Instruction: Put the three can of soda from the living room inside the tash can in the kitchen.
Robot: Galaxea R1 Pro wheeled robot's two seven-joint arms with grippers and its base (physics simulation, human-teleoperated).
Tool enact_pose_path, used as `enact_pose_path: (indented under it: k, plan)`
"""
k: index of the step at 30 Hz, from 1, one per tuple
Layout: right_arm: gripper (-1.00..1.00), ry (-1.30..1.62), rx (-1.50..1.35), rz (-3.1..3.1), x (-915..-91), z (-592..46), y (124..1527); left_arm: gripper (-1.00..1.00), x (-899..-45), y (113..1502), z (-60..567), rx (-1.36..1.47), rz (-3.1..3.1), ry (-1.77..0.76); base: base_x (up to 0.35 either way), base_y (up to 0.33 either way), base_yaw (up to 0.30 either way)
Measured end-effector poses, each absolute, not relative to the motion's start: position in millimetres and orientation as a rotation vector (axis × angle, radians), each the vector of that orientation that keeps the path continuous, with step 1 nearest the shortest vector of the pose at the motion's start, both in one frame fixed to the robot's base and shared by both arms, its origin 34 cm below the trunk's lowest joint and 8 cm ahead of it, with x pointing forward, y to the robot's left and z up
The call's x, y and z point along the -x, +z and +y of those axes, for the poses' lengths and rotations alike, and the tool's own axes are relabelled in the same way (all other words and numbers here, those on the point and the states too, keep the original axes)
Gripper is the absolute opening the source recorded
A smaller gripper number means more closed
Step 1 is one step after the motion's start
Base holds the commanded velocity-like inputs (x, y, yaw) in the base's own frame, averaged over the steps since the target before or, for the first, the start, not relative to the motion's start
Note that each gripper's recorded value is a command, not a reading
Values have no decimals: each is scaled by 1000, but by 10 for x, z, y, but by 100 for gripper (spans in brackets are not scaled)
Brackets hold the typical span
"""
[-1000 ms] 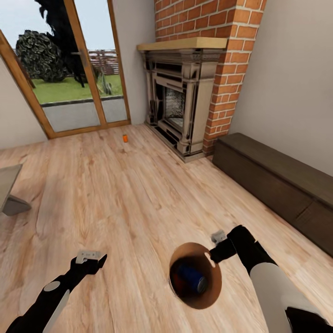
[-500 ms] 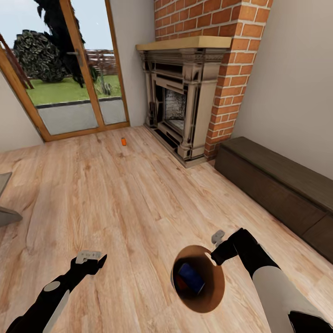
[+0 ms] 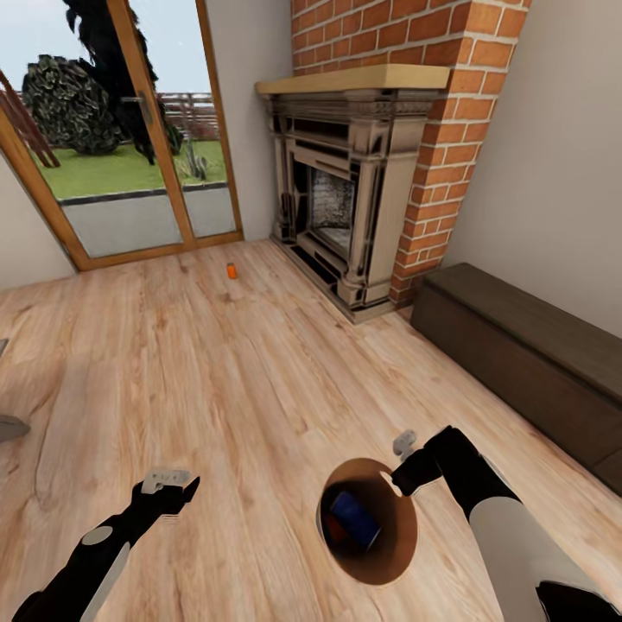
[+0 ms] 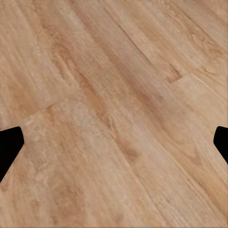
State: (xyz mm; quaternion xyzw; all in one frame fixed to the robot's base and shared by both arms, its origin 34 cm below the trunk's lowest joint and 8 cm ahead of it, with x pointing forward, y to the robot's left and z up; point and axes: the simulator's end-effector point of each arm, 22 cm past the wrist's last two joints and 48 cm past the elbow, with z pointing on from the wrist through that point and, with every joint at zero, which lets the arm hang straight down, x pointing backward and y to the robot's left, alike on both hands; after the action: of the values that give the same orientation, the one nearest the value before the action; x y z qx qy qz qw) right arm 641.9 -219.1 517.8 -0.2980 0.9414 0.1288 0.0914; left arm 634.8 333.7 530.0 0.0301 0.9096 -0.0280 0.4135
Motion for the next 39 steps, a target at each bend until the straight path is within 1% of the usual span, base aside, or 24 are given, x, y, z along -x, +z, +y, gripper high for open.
enact_pose_path:
  k: [39]
  plan:
    - [-100,385,874,2807,-6409,-2187,5176,100,-6347,5299,3337,-76,2287,-70,314,174,0]
